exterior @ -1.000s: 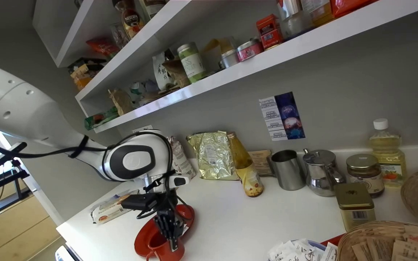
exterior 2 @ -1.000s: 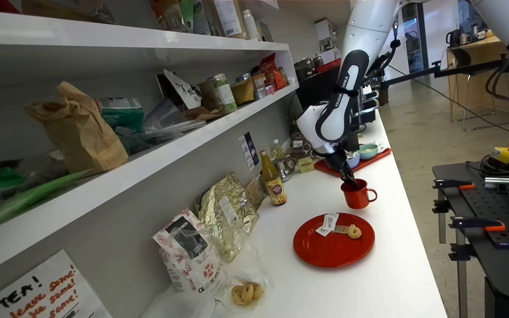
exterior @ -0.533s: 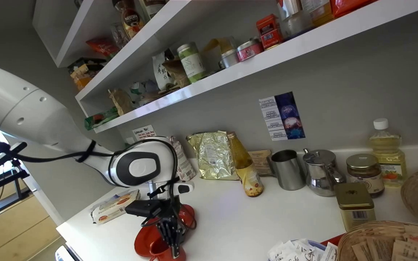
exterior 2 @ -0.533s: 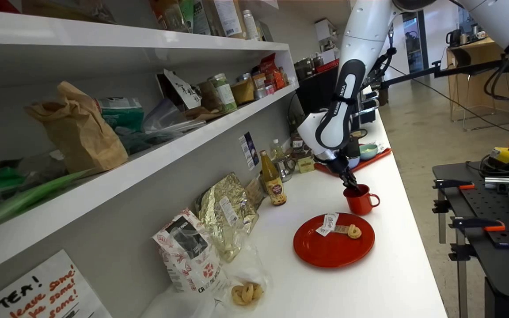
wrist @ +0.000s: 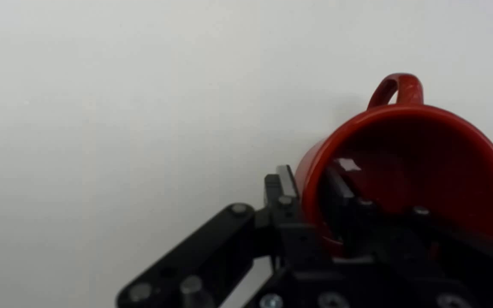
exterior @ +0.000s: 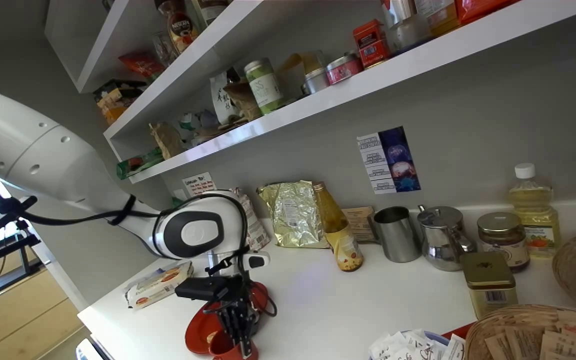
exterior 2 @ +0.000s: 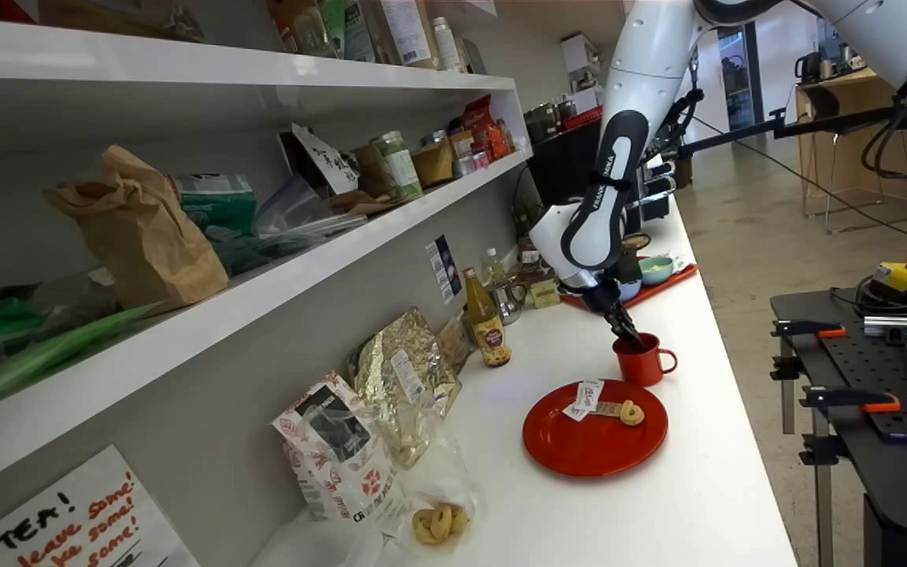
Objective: Put the cup on the counter
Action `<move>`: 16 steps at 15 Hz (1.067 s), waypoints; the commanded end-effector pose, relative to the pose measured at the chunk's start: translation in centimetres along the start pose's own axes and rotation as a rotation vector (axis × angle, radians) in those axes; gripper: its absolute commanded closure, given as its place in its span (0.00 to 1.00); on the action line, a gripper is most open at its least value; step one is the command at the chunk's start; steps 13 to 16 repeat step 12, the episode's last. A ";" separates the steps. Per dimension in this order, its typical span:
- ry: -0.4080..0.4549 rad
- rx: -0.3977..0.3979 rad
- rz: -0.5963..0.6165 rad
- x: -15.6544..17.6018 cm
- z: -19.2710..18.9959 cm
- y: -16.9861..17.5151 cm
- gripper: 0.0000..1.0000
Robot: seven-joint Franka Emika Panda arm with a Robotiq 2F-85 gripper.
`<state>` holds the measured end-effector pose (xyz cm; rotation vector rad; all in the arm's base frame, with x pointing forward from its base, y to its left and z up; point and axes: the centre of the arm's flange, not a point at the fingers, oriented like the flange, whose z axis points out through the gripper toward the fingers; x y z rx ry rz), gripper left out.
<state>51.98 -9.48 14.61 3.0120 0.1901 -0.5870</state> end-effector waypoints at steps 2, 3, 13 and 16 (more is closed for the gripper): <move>-0.001 0.000 0.001 0.0 0.0 0.0 0.63; -0.001 0.000 0.001 0.0 0.1 0.0 0.60; 0.008 0.003 0.008 -0.2 -0.5 0.2 0.17; 0.008 0.003 0.008 -0.2 -0.5 0.2 0.17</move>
